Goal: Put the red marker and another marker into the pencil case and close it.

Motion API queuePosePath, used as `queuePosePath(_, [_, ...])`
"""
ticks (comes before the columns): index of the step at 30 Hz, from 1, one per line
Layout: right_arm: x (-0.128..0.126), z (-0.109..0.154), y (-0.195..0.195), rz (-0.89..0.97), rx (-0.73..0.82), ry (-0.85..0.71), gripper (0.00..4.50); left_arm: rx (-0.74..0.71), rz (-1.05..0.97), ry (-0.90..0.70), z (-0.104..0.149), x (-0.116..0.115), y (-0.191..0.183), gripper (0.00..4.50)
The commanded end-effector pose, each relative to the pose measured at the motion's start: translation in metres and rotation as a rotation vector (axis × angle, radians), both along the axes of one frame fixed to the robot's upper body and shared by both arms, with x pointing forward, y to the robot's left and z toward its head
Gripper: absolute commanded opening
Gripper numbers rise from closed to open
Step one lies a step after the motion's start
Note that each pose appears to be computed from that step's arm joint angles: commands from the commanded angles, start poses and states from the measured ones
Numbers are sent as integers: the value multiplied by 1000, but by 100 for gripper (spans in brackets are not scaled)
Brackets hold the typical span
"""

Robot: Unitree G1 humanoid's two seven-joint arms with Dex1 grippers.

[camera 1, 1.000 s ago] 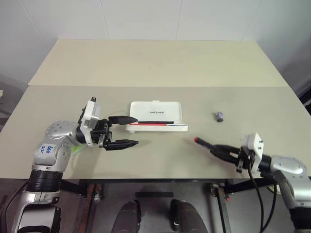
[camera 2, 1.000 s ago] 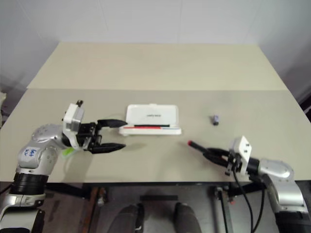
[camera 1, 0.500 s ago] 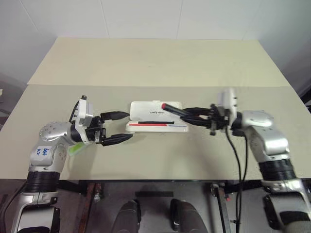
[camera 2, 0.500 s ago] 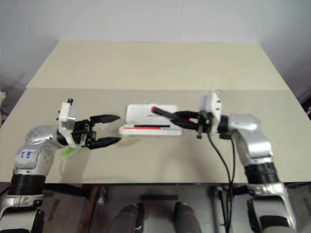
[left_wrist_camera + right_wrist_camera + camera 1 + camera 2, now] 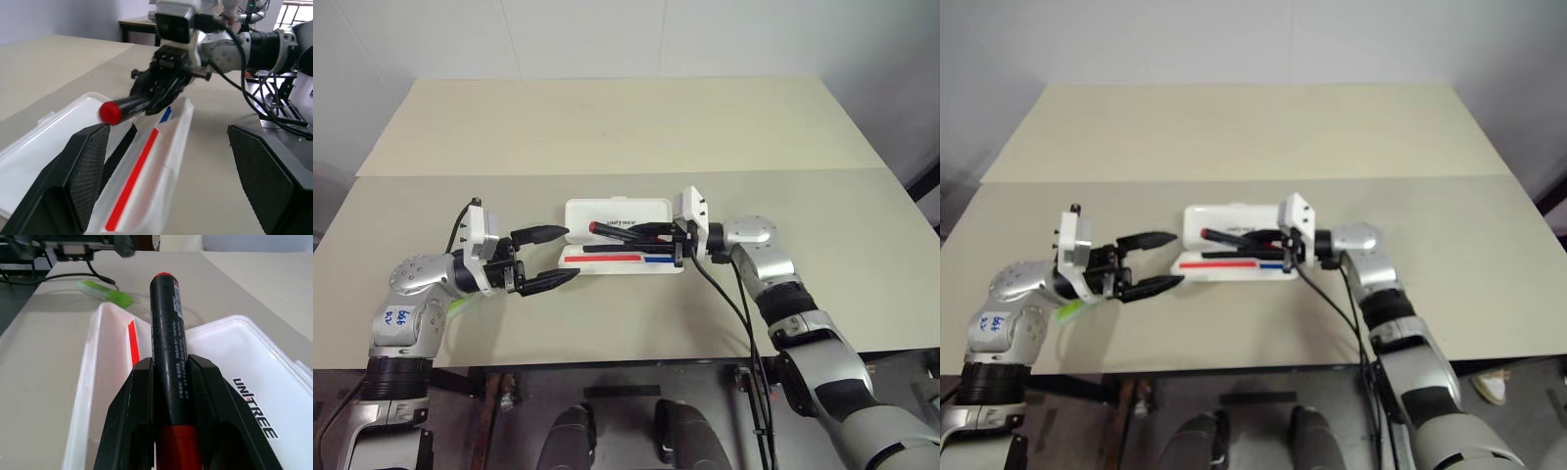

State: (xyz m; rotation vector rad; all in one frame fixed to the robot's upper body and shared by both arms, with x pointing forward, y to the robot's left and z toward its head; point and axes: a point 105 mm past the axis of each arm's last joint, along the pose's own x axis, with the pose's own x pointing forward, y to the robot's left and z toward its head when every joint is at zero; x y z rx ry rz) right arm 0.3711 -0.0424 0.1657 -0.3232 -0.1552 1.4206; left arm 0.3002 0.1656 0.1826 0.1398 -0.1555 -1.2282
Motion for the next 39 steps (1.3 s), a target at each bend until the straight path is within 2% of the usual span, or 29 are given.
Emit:
queuePosePath(1, [-1, 8, 8, 27, 22, -45, 66, -8, 8, -51, 10, -4, -1, 402])
queuePosePath(26, [-47, -32, 25, 62, 51, 33, 66, -18, 24, -49, 5, -1, -12, 402])
queuePosePath(39, [-35, -2, 18, 46, 62, -51, 66, -16, 28, -57, 7, 0, -12, 402])
